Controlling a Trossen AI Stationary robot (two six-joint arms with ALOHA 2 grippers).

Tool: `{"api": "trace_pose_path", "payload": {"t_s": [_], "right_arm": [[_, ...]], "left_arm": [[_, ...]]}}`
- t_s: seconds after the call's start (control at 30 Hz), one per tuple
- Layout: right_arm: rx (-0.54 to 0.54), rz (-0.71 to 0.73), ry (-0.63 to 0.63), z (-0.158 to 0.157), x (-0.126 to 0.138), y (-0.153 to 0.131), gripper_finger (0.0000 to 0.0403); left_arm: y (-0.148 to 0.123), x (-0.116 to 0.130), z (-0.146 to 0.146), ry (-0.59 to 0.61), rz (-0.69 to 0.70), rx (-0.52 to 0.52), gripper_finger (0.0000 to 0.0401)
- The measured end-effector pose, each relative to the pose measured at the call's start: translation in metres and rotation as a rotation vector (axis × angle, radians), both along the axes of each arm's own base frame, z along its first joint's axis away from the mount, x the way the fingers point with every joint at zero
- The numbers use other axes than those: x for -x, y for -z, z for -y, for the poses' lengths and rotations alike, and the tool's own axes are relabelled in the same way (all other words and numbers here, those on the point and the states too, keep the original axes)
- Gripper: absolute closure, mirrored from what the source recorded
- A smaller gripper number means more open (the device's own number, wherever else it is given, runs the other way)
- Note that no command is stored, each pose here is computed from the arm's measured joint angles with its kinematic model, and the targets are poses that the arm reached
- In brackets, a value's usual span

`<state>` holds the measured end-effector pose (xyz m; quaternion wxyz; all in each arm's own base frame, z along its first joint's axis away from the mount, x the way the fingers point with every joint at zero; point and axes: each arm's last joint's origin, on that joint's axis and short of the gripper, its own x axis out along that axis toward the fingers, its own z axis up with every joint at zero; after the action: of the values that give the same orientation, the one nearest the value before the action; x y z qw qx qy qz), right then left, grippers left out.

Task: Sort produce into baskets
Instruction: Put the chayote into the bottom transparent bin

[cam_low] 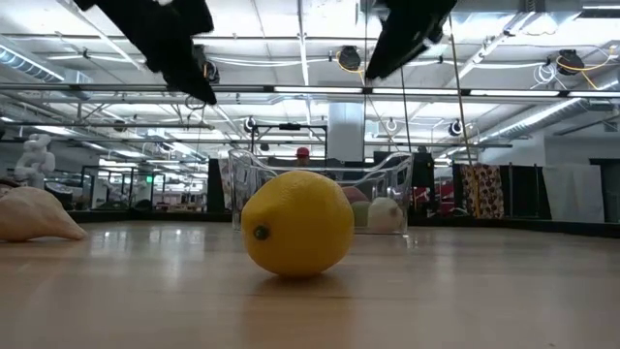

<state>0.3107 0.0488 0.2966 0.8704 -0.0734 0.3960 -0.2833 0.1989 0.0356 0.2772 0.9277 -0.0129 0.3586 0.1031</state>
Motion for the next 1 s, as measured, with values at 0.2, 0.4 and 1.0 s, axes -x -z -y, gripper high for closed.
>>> {"api": "trace_pose_path", "payload": {"t_s": [0.2, 0.4, 1.0], "right_arm": [[0.007, -0.044, -0.171, -0.036, 0.019, -0.007, 0.0122], [-0.020, -0.034, -0.218, -0.056, 0.026, -0.007, 0.0131], [-0.338, 0.031, -0.167, -0.125, 0.056, 0.009, 0.0124]], "left_arm": [[-0.010, 0.007, 0.020, 0.026, 0.075, 0.075, 0.0237], [-0.010, 0.003, 0.047, -0.004, 0.112, 0.170, 0.0237], [0.022, -0.010, 0.128, 0.171, -0.021, 0.166, 0.0237]]}}
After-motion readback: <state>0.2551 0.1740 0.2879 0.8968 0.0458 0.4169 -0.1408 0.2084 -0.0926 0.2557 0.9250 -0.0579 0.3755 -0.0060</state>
